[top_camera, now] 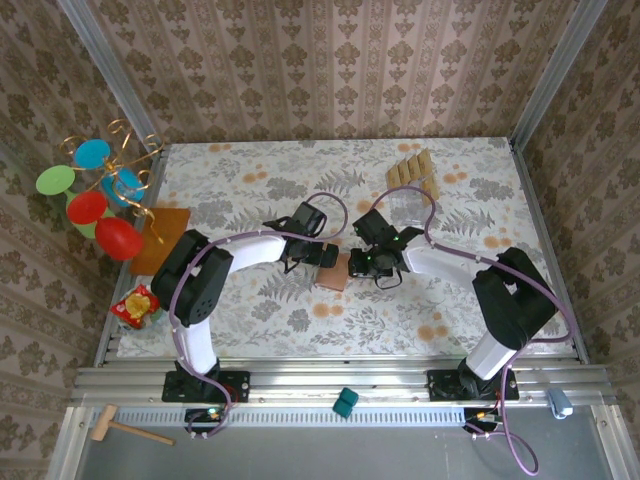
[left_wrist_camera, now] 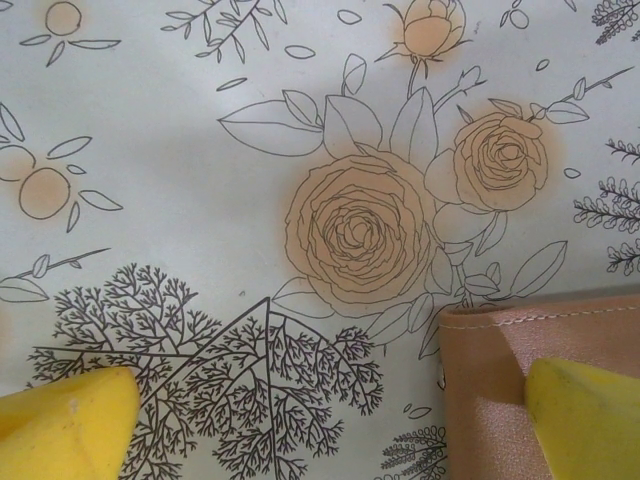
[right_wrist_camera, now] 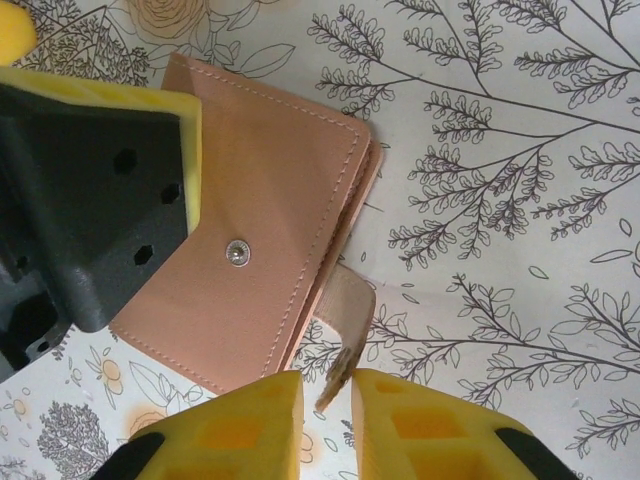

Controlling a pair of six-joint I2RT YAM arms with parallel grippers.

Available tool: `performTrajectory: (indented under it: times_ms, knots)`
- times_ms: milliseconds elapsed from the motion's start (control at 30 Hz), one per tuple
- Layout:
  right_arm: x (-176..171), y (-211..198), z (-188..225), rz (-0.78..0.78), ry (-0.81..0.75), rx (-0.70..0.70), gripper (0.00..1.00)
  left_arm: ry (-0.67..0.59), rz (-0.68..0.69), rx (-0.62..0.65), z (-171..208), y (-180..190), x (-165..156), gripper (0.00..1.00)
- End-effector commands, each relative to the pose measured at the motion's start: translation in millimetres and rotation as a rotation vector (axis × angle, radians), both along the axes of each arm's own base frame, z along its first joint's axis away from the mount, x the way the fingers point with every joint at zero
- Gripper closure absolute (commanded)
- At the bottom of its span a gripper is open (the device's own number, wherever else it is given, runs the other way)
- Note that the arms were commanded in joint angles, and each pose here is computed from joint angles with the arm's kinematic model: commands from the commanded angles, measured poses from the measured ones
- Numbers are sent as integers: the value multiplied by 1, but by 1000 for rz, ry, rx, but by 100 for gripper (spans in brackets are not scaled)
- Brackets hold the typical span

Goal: Put the credit cards into the card holder

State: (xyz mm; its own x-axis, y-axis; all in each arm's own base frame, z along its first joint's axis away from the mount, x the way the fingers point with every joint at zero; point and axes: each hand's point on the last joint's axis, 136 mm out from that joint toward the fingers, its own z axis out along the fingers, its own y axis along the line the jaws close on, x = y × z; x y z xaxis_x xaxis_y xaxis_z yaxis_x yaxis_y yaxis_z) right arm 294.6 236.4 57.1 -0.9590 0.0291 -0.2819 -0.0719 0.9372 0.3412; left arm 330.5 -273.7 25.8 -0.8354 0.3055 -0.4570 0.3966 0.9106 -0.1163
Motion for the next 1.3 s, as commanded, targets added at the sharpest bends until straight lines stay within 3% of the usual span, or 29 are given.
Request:
performTrajectory:
  times_ms: [0, 267, 667, 1267]
  knots:
    - [4, -1, 2, -8, -8, -31, 82, 119, 8, 105, -30, 25, -31, 0]
    - [3, -2, 1, -8, -6, -29, 100, 117, 4, 104, -30, 25, -31, 0]
    - [10, 18, 17, 11, -20, 72, 100, 118, 1, 101, -31, 24, -31, 0]
    - [11, 14, 13, -1, -19, 47, 86, 115, -1, 97, -31, 25, -32, 0]
